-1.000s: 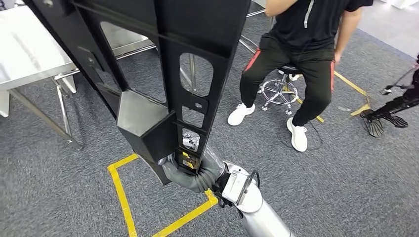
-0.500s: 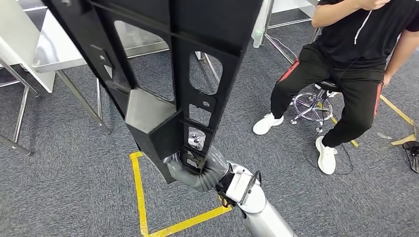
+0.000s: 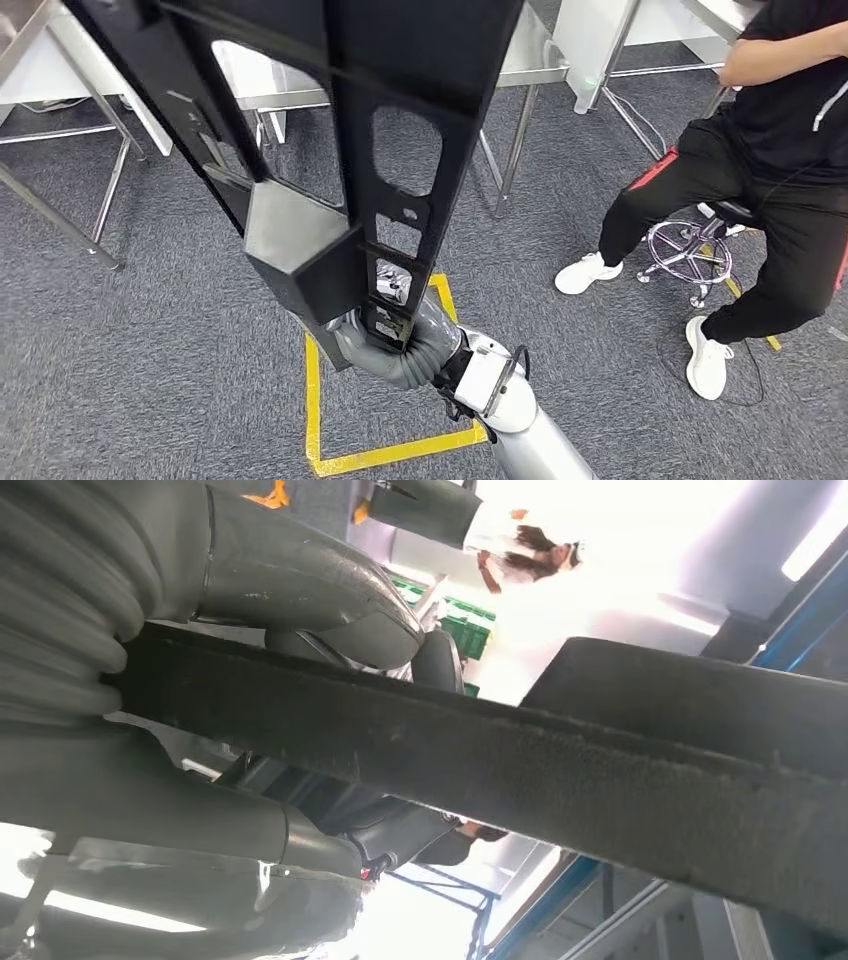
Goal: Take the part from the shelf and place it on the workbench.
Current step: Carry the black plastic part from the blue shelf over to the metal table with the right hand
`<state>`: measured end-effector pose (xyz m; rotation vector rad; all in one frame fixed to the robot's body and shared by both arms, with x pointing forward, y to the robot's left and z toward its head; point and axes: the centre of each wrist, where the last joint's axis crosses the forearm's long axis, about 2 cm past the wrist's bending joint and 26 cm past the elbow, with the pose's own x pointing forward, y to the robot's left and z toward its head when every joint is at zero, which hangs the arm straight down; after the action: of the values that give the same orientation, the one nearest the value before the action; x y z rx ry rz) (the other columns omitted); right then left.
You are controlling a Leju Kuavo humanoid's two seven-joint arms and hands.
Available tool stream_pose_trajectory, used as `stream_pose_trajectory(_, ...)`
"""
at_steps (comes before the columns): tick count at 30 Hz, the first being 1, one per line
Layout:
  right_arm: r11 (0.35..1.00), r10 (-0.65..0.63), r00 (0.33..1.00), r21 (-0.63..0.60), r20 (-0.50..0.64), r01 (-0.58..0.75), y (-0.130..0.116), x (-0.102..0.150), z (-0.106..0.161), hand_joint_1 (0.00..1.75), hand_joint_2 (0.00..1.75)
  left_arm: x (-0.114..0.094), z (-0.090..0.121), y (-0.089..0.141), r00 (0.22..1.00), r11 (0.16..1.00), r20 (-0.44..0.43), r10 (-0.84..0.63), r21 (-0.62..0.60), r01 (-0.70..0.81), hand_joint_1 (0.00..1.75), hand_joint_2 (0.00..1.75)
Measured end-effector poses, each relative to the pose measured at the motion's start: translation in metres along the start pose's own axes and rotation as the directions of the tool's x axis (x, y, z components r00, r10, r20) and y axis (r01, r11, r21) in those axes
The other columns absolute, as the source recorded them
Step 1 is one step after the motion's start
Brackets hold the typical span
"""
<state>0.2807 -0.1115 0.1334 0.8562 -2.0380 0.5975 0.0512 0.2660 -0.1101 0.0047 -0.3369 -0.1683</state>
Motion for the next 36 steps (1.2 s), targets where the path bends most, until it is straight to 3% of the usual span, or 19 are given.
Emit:
stream_pose_trajectory(9,1.000,0.011,1.000,-0.008,-0.022,-0.012,-0.002,-0.003,0.012,1.75,1.75,0.002,0.000,-0.002,1.000,1.000,0.015,-0.008,-0.001,0.008,0.00,1.75)
stream_pose_trajectory(36,0.999,0.028,1.000,-0.029,-0.007,-0.028,-0.003,-0.002,0.002,1.75,1.75,0.001,0.000,-0.003,1.000,1.000,0.021,-0.012,0.018,0.011,0.00,1.75)
